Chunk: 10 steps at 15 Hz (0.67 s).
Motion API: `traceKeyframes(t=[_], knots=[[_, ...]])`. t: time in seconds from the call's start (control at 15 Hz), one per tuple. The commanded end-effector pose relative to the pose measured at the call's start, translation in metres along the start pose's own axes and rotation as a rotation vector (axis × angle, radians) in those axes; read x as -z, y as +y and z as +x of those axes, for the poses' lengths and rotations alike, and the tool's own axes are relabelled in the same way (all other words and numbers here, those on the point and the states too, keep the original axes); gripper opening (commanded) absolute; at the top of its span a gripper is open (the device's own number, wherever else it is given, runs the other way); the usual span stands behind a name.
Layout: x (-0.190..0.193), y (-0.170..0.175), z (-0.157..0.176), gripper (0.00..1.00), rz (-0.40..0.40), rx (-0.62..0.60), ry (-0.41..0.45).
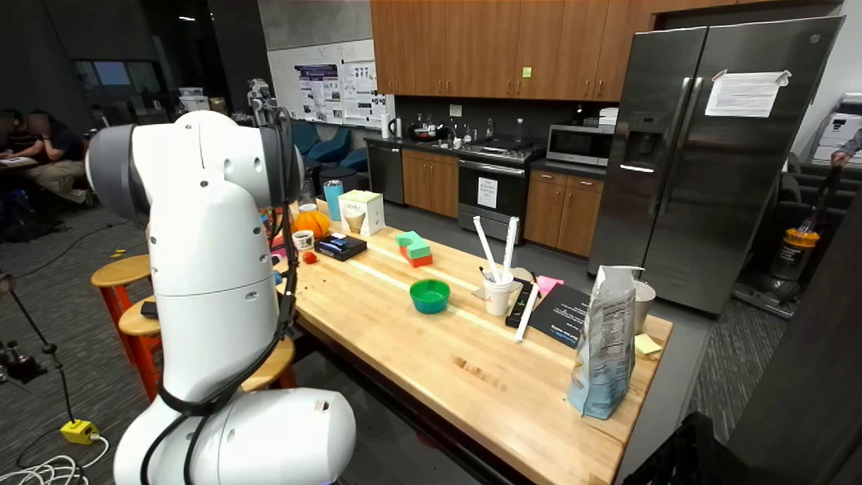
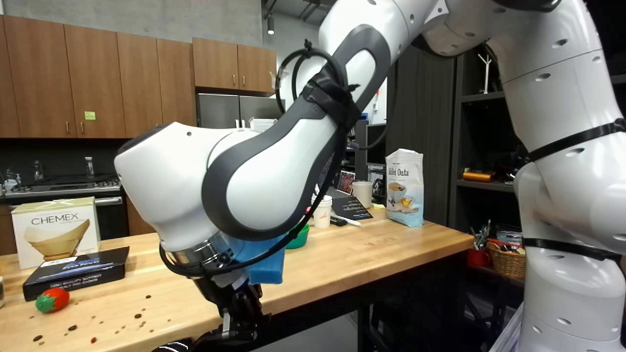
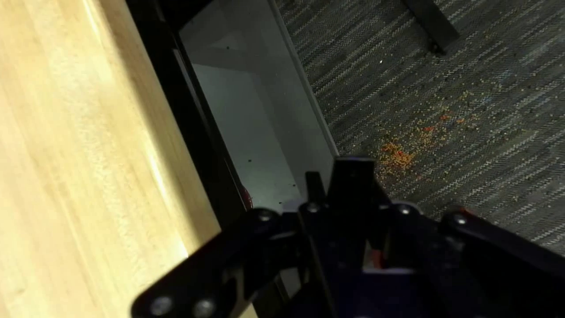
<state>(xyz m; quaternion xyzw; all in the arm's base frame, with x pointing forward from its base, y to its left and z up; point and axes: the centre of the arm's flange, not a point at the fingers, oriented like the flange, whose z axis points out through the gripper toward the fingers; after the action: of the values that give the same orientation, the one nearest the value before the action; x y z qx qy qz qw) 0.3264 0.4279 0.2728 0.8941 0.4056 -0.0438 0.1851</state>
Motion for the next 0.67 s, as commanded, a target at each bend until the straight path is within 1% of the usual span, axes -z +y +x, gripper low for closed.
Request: traceKeyframes(t=[0.0,0.13,0.33,0.47,0.6], knots=[[0.0021,0.0049,-0.008,0.06,0.042,0.043,-0.029],[0.0025,0.0046,-0.0103,0.06,0.085,0.115,-0.031],[0.0031,0.0038,-0.0102,0.06,0.13,0.218,-0.001],[0.0031,0.0043,-0.0082,0.06,0.135,0.266,0.034],[0.0036,0.0051,-0.0057,0.06,0.133,0.283,0.063]])
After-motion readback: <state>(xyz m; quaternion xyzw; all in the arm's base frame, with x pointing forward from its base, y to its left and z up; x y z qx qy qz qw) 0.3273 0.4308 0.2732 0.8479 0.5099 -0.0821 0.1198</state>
